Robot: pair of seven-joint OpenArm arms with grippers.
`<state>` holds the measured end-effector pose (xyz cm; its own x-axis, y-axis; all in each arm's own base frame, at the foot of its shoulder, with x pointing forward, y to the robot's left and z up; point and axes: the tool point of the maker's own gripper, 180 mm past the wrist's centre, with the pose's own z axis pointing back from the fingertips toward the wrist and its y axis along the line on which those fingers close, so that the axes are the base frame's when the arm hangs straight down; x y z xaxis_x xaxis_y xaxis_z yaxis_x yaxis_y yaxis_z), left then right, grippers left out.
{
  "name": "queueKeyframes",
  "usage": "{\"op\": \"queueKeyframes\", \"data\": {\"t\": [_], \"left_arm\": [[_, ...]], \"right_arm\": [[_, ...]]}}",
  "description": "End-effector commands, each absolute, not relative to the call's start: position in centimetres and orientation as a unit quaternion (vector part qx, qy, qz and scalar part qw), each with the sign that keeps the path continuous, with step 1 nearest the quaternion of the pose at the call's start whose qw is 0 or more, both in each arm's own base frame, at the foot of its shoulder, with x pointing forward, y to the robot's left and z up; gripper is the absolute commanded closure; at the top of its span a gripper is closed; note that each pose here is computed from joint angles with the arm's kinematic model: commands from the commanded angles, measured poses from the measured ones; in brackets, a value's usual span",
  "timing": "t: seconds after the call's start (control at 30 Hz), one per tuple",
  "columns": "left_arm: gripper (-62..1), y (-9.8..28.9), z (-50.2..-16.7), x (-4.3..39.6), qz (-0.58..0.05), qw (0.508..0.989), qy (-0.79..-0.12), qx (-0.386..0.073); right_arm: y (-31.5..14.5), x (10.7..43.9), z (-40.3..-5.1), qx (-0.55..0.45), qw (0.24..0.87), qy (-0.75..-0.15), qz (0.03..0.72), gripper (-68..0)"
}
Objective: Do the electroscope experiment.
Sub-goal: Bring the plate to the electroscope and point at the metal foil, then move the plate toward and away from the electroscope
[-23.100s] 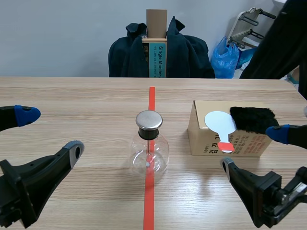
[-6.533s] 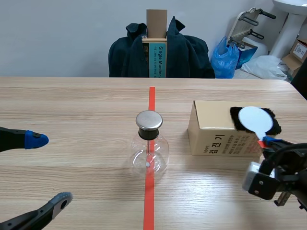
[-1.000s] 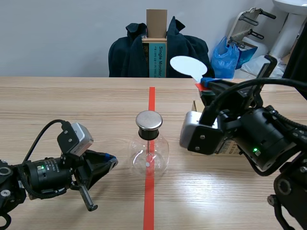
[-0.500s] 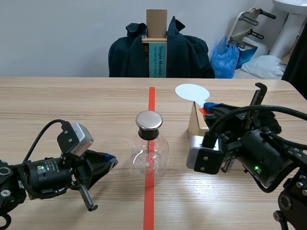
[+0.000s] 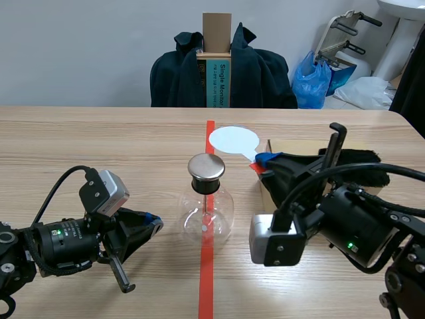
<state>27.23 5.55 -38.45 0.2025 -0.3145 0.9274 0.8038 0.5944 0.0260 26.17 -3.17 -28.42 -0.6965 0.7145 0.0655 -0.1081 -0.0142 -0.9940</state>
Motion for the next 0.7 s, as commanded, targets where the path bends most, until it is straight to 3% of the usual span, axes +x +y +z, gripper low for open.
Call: {"op": "queueKeyframes", "data": {"t": [0.0, 0.67], "left_arm": [[-2.7, 5.5, -37.3, 27.8, -0.375, 0.727, -0.520, -0.246], [-2.7, 5.5, -37.3, 27.8, -0.375, 0.727, -0.520, -0.246]], "right_arm": [[-3.2, 26.4, -27.5, -0.247, 0.292, -0.639, 0.667, -0.9], [-1.3, 23.9, -28.2, -0.210, 0.210, -0.637, 0.711, -0.8]]}}
